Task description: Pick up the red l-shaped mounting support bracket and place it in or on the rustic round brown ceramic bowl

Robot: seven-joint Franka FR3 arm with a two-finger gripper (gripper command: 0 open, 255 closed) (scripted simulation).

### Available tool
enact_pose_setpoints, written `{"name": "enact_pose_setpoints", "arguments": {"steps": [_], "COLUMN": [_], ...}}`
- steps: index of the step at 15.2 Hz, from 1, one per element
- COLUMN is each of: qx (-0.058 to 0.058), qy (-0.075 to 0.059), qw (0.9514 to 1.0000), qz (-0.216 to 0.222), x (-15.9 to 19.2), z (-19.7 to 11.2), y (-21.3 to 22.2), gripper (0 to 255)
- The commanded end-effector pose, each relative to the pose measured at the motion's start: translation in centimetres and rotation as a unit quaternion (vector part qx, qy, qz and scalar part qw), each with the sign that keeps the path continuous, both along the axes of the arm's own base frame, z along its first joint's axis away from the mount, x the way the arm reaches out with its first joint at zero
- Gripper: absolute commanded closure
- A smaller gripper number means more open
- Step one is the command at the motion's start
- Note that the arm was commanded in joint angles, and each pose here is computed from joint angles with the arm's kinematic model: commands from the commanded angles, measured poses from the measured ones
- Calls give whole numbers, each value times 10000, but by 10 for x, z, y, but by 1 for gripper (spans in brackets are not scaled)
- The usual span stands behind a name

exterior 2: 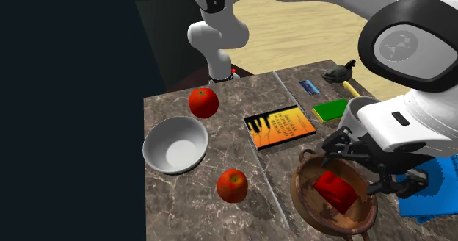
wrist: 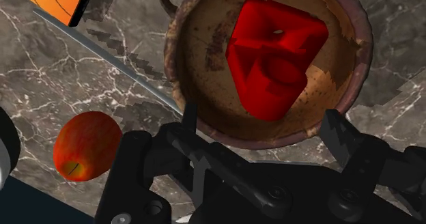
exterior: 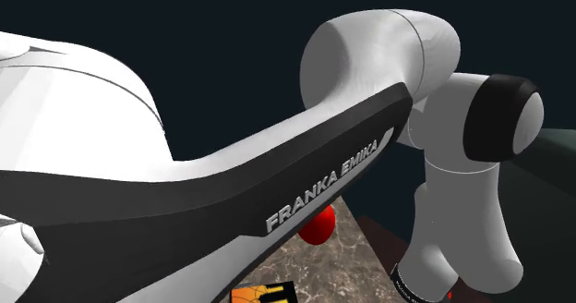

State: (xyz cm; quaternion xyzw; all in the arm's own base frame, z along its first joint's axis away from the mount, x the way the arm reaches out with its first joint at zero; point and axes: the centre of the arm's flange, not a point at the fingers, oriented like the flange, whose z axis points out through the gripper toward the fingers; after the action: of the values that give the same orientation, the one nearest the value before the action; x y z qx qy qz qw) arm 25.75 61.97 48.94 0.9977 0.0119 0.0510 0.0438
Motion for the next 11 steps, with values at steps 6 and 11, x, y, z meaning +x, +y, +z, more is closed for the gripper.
{"name": "enact_pose_setpoints", "arguments": {"steps": [6,11], "qx": [-1,-1], "qy": [0,0], "qw": [10000,10000], "qz": [-1,-1], "x": [-5,-5], "z": [44,44], "y": [3,3], "gripper": [0,0]}}
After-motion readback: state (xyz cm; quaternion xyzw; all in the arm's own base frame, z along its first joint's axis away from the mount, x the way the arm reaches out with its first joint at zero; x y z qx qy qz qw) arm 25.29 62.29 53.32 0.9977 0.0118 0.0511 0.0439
